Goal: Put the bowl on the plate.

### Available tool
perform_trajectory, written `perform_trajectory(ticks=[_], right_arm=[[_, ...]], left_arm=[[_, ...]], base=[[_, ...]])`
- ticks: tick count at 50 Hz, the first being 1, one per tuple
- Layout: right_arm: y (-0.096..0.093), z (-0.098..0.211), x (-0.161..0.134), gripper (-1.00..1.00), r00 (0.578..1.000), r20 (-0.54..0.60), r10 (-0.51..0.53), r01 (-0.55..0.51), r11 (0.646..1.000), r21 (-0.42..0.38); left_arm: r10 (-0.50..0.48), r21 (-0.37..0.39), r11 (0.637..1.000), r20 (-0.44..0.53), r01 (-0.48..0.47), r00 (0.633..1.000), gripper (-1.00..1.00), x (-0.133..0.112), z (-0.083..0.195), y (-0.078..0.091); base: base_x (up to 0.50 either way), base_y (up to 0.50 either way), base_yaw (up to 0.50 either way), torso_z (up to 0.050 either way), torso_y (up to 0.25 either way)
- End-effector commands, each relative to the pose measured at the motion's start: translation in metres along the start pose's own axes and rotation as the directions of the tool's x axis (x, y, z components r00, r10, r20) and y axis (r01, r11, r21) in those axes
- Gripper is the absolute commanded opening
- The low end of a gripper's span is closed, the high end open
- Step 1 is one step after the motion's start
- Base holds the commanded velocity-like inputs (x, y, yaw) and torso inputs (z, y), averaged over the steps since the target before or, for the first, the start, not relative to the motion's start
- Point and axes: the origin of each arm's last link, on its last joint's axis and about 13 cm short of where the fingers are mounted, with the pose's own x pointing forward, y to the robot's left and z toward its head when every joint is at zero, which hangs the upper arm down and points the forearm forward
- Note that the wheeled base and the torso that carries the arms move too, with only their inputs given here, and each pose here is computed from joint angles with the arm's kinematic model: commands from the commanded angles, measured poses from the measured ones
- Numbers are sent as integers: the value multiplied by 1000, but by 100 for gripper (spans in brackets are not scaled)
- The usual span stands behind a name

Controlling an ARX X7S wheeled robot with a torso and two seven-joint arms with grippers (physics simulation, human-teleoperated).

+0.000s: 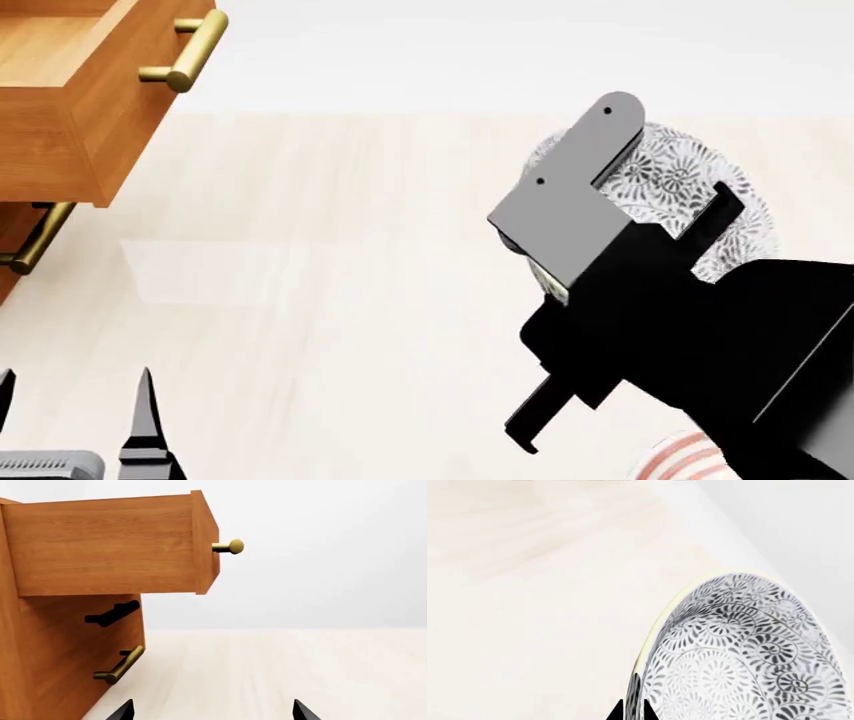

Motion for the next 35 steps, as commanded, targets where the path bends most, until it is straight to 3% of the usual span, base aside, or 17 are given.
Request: perform_trajectory(ticks=[1,19,35], right_arm=[[1,-14,-31,-100,994,18,-106,106,994,22],[6,-33,-58,-100,986,3,-170,169,984,61],[17,-40,-82,-100,979,-77,-187,189,982,17]], left_arm=[[-5,-3,1000,-3,5,1000,100,0,0,-1],[-7,-5,1000,-2,7,1000,100,-1,1,0],[-11,-9,1000,0,11,1000,100,0,1,0]], base=[[0,0,0,0,0],[0,0,0,0,0],[0,0,0,0,1]])
